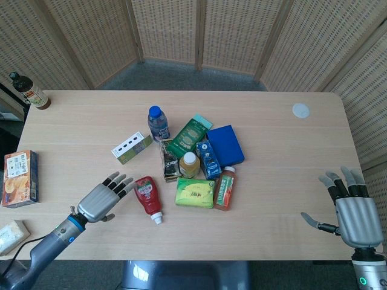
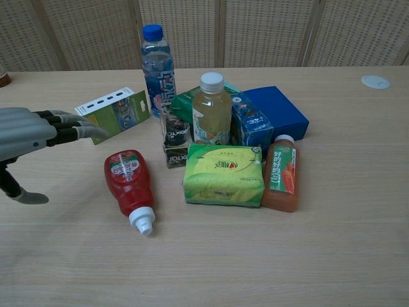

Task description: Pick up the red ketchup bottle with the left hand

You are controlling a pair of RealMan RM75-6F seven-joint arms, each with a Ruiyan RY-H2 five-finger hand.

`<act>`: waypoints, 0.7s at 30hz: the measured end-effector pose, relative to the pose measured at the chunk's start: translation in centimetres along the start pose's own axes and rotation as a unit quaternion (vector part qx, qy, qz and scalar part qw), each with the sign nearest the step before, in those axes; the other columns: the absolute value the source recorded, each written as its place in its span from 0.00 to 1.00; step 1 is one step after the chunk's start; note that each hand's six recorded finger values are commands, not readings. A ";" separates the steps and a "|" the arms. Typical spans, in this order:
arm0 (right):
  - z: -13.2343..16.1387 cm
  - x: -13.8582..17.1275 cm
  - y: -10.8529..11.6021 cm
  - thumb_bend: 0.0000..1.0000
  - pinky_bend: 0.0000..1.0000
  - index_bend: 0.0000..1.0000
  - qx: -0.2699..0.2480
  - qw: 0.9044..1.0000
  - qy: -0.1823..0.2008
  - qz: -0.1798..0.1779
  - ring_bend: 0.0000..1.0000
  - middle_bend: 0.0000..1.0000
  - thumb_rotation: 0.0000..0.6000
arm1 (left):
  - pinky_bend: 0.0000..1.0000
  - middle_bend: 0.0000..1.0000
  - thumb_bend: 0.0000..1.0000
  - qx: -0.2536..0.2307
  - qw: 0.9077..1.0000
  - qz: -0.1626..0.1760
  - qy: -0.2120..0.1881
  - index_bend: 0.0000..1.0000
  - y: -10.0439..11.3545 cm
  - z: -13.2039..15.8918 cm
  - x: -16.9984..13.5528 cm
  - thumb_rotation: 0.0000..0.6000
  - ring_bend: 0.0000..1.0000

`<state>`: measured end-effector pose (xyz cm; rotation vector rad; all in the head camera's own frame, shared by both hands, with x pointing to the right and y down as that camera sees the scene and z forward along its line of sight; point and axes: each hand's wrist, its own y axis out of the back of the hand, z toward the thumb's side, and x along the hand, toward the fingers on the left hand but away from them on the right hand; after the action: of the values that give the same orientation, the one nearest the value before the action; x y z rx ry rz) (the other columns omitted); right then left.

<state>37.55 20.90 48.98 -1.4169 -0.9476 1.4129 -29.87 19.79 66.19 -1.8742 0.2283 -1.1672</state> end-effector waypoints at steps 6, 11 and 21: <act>-1.1 0.7 0.8 0.17 0.00 0.22 0.007 1.000 -0.016 -0.005 0.06 0.22 0.45 | 0.00 0.00 0.22 0.000 1.000 0.001 -0.018 0.00 -0.6 1.0 3.6 1.00 0.00; -1.6 1.1 1.1 0.17 0.00 0.22 0.010 1.000 -0.023 -0.006 0.06 0.22 0.45 | 0.00 0.00 0.22 -0.004 0.999 0.000 -0.035 0.00 -0.7 2.2 6.4 1.00 0.00; -2.3 1.6 1.6 0.17 0.00 0.22 0.015 0.999 -0.033 -0.009 0.06 0.22 0.45 | 0.00 0.04 0.22 -0.019 0.998 -0.015 -0.050 0.00 -1.4 3.4 9.4 1.00 0.00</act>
<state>39.79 21.78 46.88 -1.3431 -0.9750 1.4615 -22.50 17.39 72.61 -1.9698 0.1684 -1.0934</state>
